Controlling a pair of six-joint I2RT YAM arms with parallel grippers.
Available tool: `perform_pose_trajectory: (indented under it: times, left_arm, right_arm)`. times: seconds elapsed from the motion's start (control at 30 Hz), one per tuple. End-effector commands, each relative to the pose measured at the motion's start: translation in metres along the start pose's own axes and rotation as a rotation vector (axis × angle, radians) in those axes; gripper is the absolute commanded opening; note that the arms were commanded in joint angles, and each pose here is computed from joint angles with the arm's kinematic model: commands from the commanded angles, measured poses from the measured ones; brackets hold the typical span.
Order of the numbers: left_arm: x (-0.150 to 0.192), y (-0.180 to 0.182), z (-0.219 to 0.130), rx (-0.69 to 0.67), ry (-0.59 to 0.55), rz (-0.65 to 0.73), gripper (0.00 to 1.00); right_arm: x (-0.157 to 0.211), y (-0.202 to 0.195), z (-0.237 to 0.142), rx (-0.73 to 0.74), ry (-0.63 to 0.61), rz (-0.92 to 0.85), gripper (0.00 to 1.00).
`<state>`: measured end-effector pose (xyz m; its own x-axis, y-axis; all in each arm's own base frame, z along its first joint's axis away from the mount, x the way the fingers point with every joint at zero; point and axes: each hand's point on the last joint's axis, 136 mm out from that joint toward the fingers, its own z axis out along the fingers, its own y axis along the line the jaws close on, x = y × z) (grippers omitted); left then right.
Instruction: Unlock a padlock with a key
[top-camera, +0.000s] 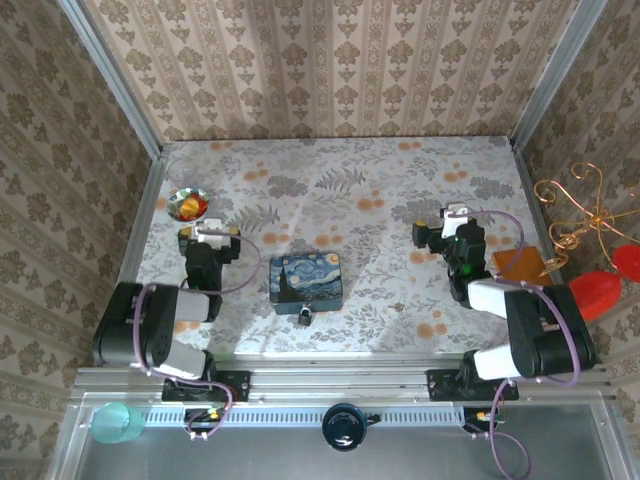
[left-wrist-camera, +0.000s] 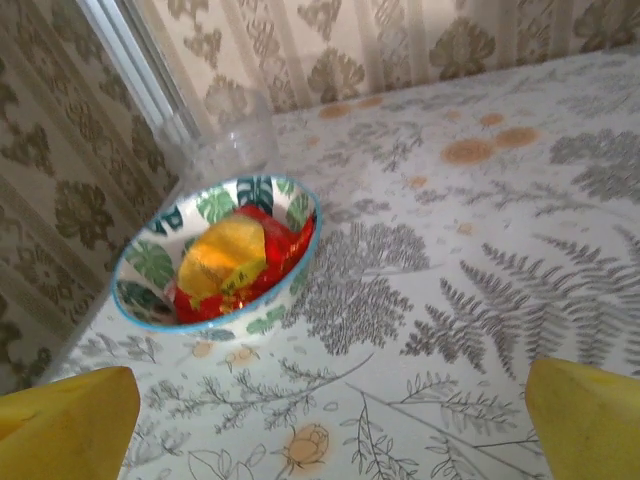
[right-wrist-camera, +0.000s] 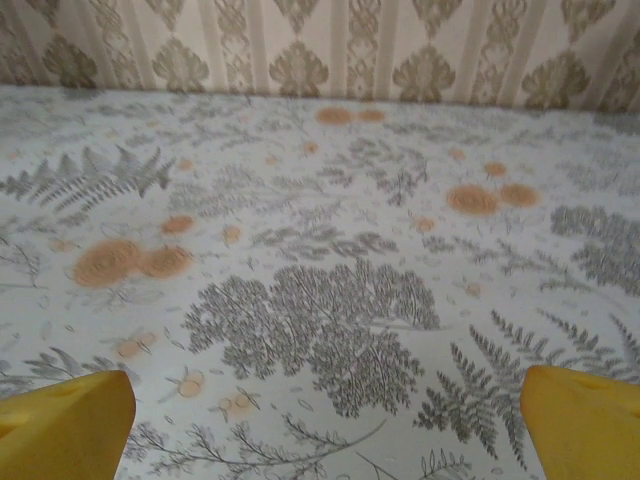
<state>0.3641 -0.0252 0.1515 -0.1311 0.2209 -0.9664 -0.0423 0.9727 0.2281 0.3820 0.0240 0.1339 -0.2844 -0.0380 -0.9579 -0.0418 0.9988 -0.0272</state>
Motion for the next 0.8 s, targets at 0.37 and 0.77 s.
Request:
perform_pose_trajectory:
  times: [0.37, 0.77]
  left_arm:
    - [-0.046, 0.006, -0.051, 0.045, 0.177, -0.527, 1.0]
    - [-0.02, -0.018, -0.076, 0.273, 0.275, -0.724, 1.0]
  right_arm:
    - [-0.073, 0.074, -0.055, -0.097, 0.134, 0.11, 1.0]
    - [-0.057, 0.117, -0.072, -0.346, 0.236, 0.391, 1.0]
